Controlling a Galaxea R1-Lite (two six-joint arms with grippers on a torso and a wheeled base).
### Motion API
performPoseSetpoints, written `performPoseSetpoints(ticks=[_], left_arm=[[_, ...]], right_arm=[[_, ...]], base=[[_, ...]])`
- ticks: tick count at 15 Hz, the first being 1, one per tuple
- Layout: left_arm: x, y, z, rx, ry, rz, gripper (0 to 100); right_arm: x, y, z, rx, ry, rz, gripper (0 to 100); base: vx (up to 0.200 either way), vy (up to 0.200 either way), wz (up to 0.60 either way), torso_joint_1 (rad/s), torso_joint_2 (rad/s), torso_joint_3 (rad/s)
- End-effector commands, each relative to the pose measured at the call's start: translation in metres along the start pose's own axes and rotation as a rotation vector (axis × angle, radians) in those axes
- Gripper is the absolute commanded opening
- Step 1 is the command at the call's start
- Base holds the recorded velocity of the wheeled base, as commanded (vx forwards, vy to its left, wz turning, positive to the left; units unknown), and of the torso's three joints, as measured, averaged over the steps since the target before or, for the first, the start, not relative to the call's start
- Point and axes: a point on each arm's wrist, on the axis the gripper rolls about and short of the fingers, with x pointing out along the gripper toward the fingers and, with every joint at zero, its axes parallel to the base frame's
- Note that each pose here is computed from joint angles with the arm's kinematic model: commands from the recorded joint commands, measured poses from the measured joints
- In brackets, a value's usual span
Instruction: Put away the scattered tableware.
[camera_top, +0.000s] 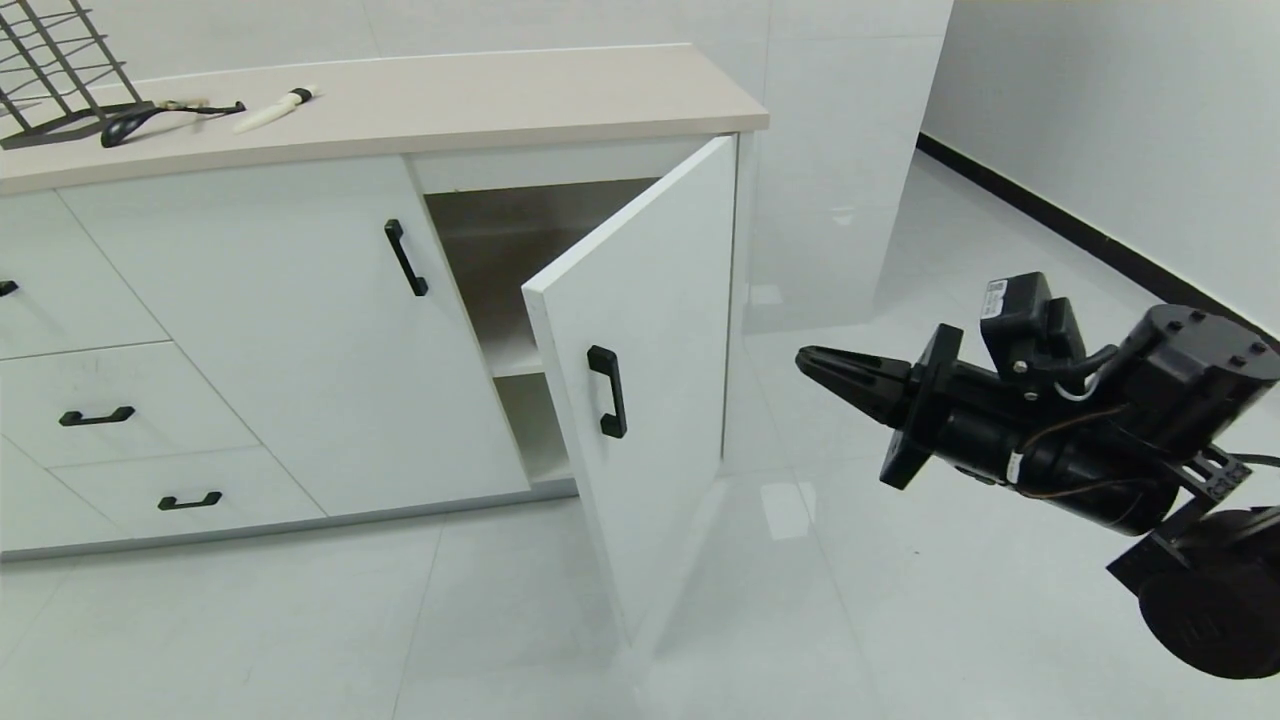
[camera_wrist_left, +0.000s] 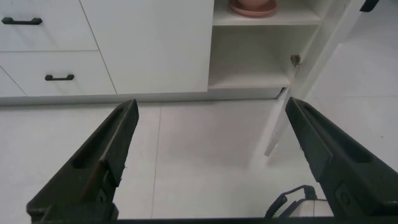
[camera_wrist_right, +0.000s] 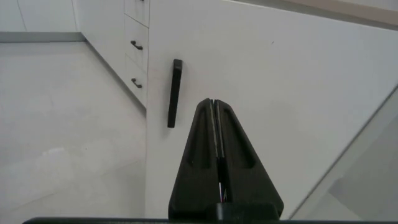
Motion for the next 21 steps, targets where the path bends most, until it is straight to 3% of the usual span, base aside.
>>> performPoseSetpoints(ticks=[1,5,21], left_arm=[[0.000,0.000,0.000,0.000,0.000,0.000,100],[0.000,0.000,0.000,0.000,0.000,0.000,100],[0.000,0.000,0.000,-0.002,-0.001,0.000,100]], right_arm=[[-0.012,0.001,0.013,-0.017,-0.015,-0.013,0],[-0.010,0.001,0.007,-0.006,0.000,-0.010,0],[0.049,-0.012,-0.034,-0.001,-0.026,0.025,0]], base=[[0.000,0.200,0.00,-0.007,0.00,0.007],[0.100,0.200,0.00,0.004,0.00,0.006],[0.000,0.000,0.00,0.000,0.00,0.000]])
